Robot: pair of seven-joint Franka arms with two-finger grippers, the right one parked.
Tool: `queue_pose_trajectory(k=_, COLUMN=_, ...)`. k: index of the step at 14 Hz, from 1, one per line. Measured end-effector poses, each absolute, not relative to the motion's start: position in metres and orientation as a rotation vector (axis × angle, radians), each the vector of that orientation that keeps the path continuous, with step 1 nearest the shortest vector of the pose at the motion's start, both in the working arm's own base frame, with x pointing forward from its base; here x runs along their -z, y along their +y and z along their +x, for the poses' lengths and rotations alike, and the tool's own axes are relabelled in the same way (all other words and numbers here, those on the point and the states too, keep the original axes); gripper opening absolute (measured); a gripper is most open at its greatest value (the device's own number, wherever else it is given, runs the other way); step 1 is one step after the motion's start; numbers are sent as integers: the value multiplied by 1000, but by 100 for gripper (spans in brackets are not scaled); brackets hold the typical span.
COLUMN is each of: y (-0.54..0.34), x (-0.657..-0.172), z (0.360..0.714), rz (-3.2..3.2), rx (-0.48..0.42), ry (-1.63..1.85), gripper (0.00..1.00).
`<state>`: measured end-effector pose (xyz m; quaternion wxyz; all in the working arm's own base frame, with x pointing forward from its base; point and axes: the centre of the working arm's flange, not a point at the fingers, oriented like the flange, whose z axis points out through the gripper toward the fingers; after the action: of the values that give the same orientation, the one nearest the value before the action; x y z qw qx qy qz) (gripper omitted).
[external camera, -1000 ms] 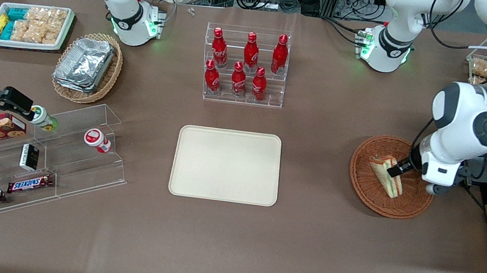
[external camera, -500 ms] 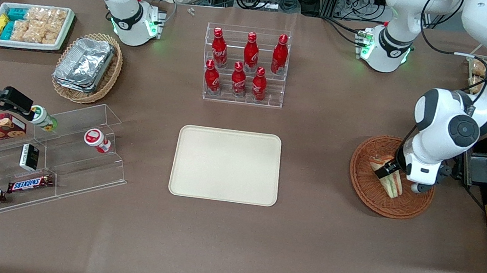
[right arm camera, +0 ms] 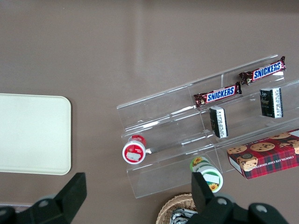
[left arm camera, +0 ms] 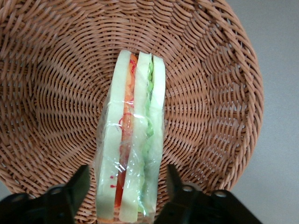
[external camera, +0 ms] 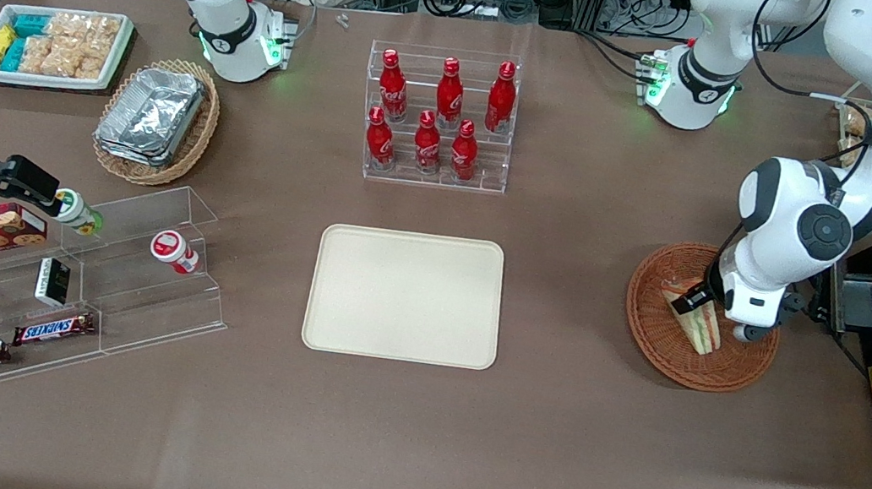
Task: Place sandwich from basket to tray
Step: 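Lower the open left gripper around the wrapped sandwich and close it, then lift the sandwich out of the basket with the left gripper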
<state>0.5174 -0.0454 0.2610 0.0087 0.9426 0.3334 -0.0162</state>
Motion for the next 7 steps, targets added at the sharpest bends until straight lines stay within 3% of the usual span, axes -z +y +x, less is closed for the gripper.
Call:
queue_pose_trajectory(k=5, y=-45, x=-280, z=522, rz=2934, rx=22, ry=1062, gripper=20)
queue_pose_trajectory(k=7, y=-45, x=-315, z=524, rz=2949, rx=83, ry=1089, gripper=19)
